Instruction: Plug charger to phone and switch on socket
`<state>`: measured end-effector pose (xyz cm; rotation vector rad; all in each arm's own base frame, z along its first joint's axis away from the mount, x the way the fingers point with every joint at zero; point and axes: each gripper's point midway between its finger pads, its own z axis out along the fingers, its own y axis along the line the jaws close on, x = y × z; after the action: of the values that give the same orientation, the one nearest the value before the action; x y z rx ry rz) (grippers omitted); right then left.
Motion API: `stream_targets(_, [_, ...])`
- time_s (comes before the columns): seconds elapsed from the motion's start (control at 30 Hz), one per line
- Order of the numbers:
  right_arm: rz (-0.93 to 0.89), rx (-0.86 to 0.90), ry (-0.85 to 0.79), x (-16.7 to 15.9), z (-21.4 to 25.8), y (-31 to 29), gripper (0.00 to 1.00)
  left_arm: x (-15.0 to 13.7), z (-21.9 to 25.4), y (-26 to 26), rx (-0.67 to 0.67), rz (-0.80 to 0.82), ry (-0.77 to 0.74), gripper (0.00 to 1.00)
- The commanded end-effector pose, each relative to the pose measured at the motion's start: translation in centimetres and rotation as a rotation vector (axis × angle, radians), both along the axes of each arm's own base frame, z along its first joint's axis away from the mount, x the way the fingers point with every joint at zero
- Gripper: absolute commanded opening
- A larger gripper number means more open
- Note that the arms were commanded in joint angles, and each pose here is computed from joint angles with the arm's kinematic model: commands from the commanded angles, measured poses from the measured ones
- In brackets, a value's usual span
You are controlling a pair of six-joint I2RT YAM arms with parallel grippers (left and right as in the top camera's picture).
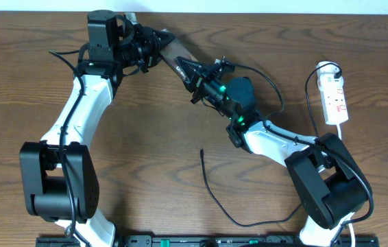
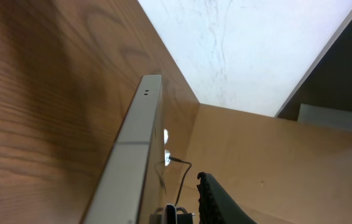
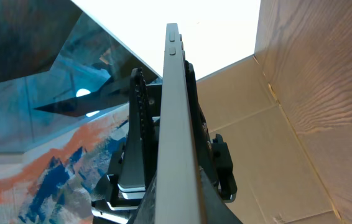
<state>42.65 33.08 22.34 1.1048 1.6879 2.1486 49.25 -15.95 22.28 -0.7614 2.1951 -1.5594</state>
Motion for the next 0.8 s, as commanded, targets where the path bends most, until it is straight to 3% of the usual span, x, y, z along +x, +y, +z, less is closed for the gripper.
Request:
stream_targets(0.0, [0.007, 0.018, -0.011, -0.03, 0.98, 0.28, 0.02, 0.11, 0.13, 0.04, 0.024, -0.019, -0.045, 0.26])
stream_targets(0.2, [0.007, 0.018, -0.012, -0.04, 0.99, 0.28, 0.02, 0.02, 0.09, -0.01, 0.043, -0.036, -0.070, 0.24])
stream_targets(0.33, [0.007, 0.018, -0.012, -0.04, 0.99, 0.28, 0.02, -0.01, 0.03, -0.01, 0.043, -0.036, -0.066, 0.08])
stream_targets(0.77, [0.008, 0.018, -0.011, -0.05, 0.98, 0.29, 0.02, -0.01, 0.03, 0.00, 0.043, -0.035, -0.066, 0.08])
